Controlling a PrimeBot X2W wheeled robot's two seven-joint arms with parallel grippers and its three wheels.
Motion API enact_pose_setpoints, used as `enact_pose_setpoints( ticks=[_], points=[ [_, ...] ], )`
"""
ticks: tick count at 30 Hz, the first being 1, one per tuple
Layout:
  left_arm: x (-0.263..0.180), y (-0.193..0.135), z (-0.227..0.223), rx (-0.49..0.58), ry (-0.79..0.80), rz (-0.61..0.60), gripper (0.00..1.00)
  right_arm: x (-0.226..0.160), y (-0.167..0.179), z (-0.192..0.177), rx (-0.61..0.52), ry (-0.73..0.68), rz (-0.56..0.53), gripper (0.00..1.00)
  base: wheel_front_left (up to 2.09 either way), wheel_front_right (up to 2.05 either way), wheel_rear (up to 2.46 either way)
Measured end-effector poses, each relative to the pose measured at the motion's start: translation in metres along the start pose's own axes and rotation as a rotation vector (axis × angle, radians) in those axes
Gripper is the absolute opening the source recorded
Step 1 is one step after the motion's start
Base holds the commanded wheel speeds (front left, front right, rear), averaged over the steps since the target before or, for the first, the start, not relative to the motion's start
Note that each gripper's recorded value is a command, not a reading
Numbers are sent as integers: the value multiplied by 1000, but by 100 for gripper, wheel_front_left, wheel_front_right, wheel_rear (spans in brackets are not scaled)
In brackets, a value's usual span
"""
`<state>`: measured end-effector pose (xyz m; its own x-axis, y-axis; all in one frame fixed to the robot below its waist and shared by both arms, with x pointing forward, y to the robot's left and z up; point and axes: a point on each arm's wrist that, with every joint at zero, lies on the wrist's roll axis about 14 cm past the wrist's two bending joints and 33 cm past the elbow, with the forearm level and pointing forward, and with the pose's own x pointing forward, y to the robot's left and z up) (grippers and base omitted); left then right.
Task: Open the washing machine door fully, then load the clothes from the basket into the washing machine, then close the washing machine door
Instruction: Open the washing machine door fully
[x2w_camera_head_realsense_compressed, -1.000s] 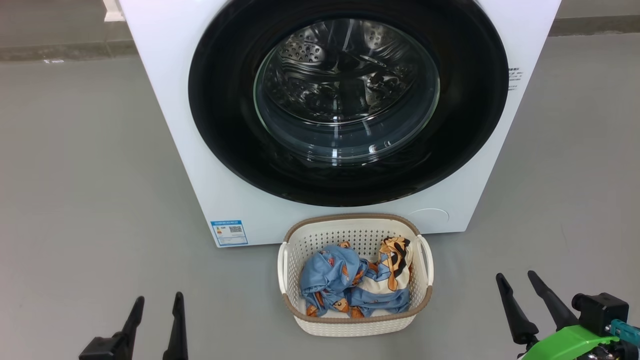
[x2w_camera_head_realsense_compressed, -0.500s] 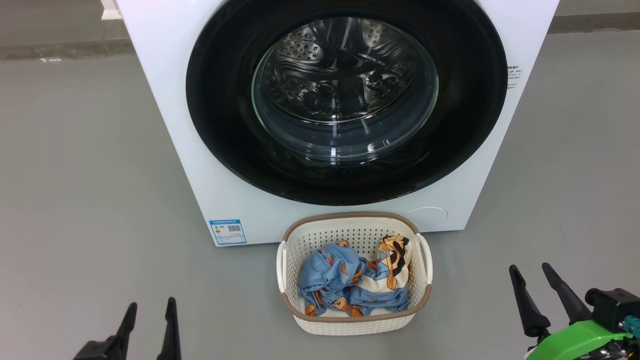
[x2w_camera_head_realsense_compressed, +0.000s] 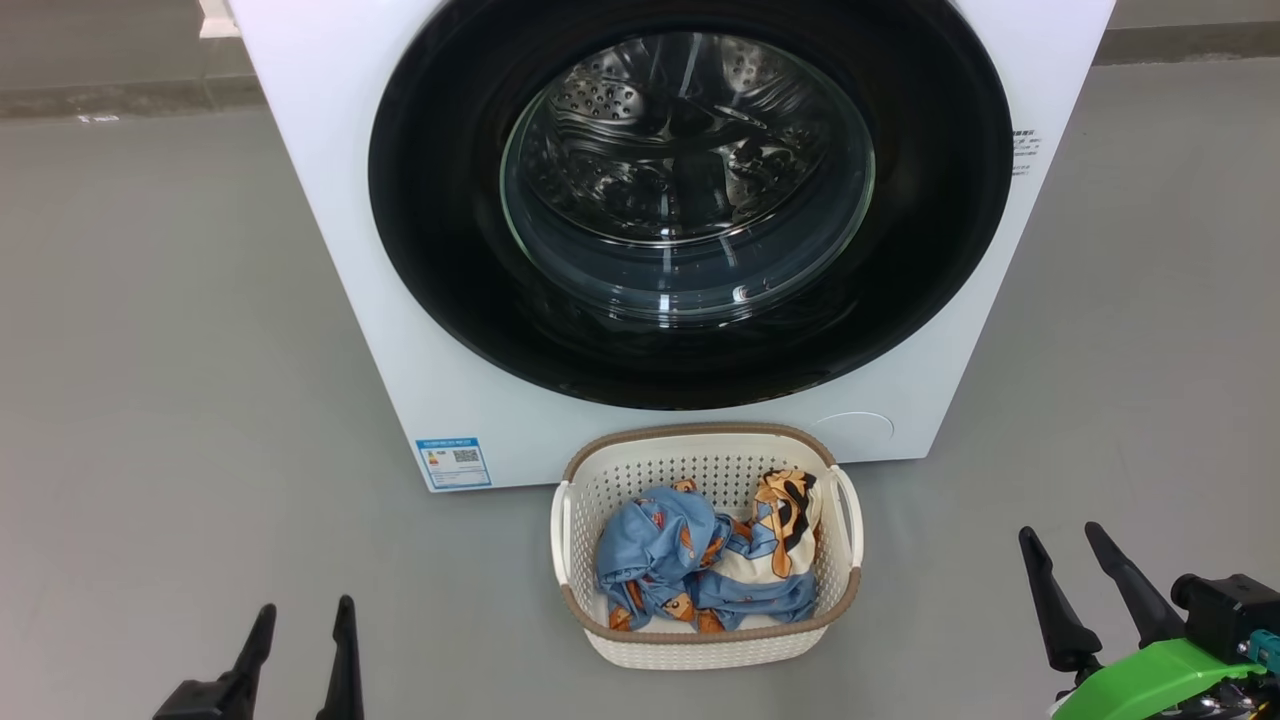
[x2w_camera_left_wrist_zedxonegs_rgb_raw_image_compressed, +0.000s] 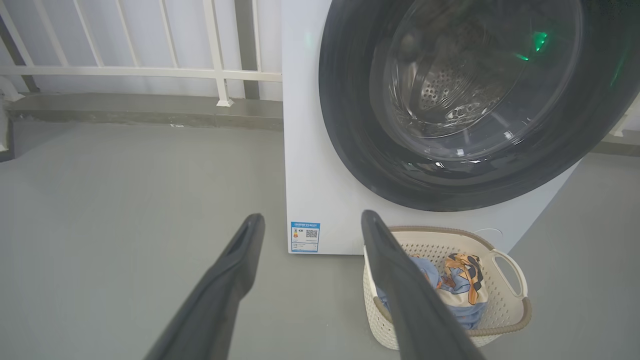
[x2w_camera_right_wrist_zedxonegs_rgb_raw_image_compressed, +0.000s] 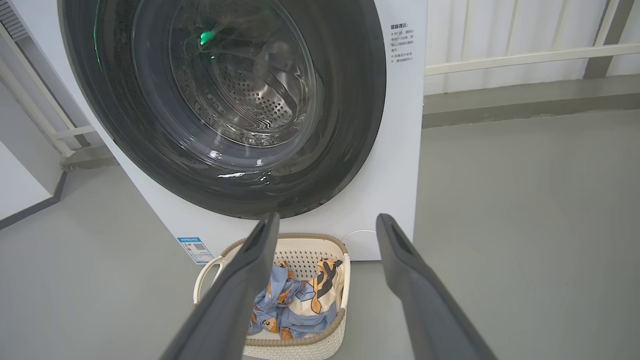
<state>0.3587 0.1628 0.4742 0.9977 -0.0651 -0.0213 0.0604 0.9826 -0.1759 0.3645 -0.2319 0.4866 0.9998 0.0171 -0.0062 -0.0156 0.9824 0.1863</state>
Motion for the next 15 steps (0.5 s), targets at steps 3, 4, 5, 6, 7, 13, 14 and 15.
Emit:
enact_pose_setpoints(
  ticks=[3,4,5,6,7,13,14,15],
  points=[
    [0,0,0,6,1,1,100,0,0,0,0,-1,0,100,49,49,-98],
    [0,0,0,7,1,1,100,0,1,0,1,-1,1,100,65,65,-130],
    [0,0,0,7,1,1,100,0,1,0,2,-2,1,100,73,73,-146],
    [0,1,0,8,1,1,100,0,1,0,2,-2,2,100,81,81,-162],
    [0,1,0,9,1,1,100,0,1,0,3,-2,2,100,89,89,-178],
    [0,2,0,11,0,2,100,1,2,0,3,-1,3,100,113,113,-227],
    [0,2,1,11,-1,2,100,1,2,0,3,-1,4,100,123,123,-246],
    [1,2,1,11,-2,3,100,1,2,0,3,-1,4,100,123,123,-246]
  ],
)
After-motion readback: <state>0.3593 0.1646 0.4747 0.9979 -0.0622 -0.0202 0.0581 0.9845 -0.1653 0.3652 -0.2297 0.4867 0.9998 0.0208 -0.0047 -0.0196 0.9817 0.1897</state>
